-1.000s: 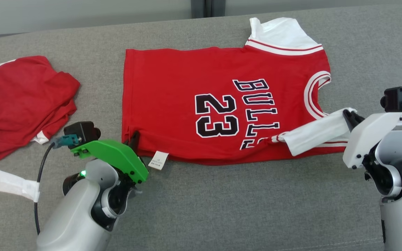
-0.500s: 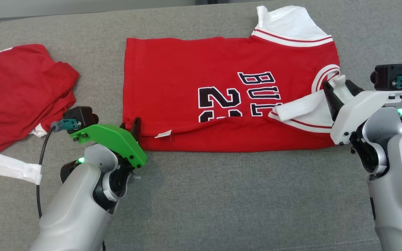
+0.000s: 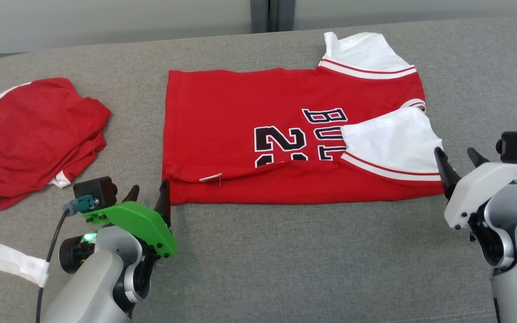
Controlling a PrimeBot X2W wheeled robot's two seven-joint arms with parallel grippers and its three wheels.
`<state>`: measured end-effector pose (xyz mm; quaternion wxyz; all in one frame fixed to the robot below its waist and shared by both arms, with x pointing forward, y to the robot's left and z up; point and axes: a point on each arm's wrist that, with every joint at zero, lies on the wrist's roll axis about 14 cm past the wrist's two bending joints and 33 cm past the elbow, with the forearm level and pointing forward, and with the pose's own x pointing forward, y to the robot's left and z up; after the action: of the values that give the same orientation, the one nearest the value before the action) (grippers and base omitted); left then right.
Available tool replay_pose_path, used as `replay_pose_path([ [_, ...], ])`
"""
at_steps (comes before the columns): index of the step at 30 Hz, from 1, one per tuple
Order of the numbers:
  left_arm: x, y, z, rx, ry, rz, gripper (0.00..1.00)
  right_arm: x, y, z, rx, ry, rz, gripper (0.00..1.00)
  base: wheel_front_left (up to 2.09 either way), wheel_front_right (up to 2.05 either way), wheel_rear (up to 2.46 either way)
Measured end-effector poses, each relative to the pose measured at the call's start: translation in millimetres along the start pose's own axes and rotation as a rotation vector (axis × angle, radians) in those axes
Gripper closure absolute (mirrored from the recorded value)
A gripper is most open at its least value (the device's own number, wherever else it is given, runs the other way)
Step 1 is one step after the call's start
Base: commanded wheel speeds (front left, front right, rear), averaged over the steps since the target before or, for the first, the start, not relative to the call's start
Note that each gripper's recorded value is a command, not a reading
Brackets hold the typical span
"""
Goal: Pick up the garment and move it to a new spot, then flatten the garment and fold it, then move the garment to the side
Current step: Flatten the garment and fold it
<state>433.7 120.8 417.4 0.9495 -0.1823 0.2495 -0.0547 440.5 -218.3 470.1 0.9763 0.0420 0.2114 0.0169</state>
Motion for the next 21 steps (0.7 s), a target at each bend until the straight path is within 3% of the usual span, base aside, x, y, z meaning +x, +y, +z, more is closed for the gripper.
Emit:
replay_pose_path([
  [10, 14, 4, -33, 0.159, 0.095, 0.020, 0.00, 0, -14, -49, 0.068, 0.101, -0.067, 0.00, 0.00, 0.00, 0.00],
  [21, 42, 11, -54, 0.207, 0.188, 0.044, 0.00, 32, -22, -84, 0.064, 0.229, -0.119, 0.00, 0.00, 0.00, 0.00],
])
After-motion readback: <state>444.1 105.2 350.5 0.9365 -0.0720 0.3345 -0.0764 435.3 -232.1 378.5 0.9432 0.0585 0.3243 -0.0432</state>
